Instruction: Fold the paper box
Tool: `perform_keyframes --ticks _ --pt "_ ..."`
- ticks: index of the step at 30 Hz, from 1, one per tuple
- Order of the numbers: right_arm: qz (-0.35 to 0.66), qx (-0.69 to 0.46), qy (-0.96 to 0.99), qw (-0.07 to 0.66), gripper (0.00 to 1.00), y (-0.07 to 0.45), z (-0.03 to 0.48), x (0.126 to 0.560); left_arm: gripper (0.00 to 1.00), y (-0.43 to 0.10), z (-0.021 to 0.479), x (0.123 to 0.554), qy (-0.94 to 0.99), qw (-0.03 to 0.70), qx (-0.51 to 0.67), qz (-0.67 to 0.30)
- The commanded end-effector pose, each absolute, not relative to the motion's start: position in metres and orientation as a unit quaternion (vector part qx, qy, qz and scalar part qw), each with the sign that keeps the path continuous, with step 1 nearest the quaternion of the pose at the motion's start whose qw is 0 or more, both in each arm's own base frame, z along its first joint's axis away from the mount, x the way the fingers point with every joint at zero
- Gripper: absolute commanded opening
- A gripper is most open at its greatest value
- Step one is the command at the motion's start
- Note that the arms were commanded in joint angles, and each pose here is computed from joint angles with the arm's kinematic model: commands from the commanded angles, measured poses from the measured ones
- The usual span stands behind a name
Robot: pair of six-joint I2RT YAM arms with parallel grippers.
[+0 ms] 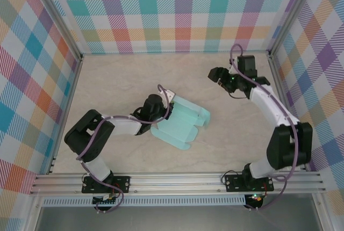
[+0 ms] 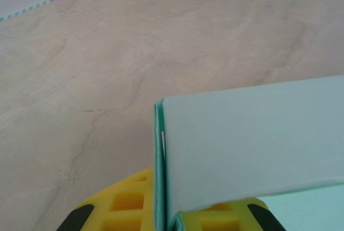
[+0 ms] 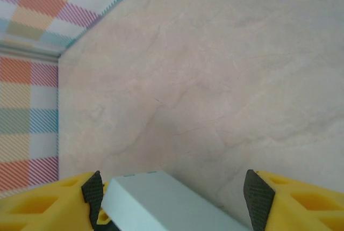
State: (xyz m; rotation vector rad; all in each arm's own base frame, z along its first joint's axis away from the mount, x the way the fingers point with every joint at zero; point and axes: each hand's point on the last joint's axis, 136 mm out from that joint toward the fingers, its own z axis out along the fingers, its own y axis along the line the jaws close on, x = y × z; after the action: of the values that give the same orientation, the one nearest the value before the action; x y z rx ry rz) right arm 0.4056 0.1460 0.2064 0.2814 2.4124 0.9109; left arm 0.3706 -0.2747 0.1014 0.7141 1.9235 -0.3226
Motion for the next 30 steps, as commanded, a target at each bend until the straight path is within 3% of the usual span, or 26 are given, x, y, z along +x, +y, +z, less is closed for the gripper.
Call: perform_keyframes --ticks 1,7,22,30 --pt "0.334 0.040 0.927 0.167 0.73 0.157 0.170 0.365 0.08 -0.298 0.114 0.342 0.747 0.477 0.411 -0.213" --pt "0.397 0.043 0.912 0.098 0.75 0.178 0.137 0.348 0.11 -0.304 0.103 0.349 0.741 0.451 0.440 -0.230" --pt "0.414 -0.080 0.906 0.031 0.75 0.227 0.135 0.343 0.14 -0.306 0.088 0.340 0.725 0.467 0.441 -0.248" --pt "0.431 -0.094 0.897 -0.022 0.60 0.251 0.106 0.330 0.18 -0.310 0.087 0.338 0.722 0.464 0.449 -0.249"
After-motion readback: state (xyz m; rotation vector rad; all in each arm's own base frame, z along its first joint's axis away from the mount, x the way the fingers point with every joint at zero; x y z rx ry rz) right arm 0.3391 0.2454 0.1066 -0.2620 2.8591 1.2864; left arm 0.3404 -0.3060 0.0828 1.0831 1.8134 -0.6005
